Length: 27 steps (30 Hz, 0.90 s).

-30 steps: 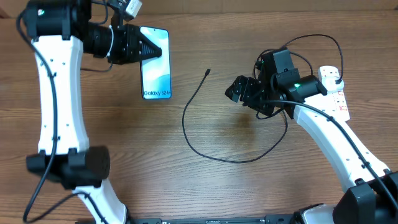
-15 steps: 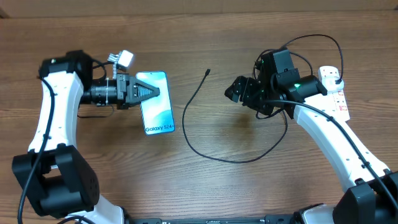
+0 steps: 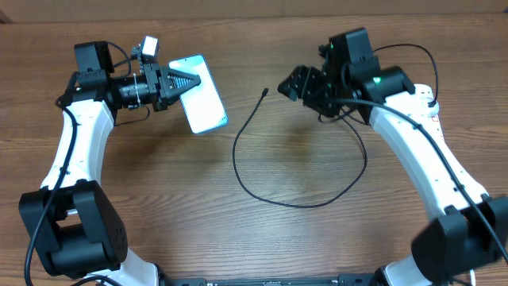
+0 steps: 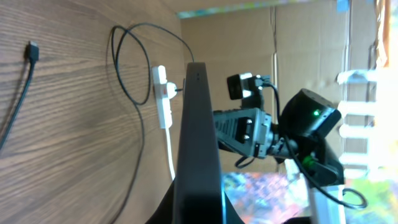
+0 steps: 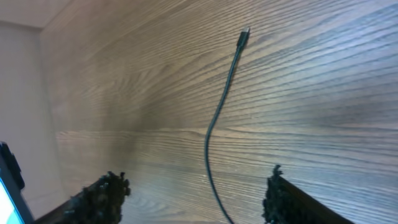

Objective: Plug charger to phone and switch on socket
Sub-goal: 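Grasp the black cable's USB-C plug with the right gripper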

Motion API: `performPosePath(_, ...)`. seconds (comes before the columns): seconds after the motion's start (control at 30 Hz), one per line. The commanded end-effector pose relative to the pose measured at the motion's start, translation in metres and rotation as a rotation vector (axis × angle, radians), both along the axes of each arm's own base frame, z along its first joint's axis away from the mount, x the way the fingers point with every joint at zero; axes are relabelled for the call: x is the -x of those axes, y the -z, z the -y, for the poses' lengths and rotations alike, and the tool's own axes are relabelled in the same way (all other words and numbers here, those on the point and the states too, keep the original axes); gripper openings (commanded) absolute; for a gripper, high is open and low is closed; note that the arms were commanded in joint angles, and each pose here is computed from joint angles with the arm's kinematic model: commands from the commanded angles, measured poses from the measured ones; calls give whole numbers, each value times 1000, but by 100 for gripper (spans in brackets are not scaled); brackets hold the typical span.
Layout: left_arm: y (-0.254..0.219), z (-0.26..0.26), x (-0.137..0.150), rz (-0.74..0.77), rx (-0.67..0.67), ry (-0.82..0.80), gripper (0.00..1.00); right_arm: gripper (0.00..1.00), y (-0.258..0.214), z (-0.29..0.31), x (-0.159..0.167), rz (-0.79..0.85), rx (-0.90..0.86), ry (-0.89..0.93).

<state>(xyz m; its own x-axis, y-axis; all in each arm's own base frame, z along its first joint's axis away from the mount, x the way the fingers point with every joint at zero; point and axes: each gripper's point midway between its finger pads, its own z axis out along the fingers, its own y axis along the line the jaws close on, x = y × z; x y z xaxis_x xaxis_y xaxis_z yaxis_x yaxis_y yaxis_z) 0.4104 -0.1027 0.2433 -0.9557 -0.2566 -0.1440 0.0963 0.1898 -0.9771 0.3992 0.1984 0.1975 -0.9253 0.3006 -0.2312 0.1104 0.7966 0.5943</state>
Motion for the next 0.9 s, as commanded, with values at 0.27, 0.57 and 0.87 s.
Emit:
performPosePath(0.27, -16, 3, 1, -119, 30, -36, 4, 59, 45, -42, -64, -113, -146, 40)
performPosePath(0.57, -11, 1, -1, -136, 7, -60, 4, 49, 112, -51, -97, -119, -117, 103)
performPosePath(0.87, -9, 0, -3, -138, -1, -68, 4, 38, 149, -62, -93, -155, -67, 109)
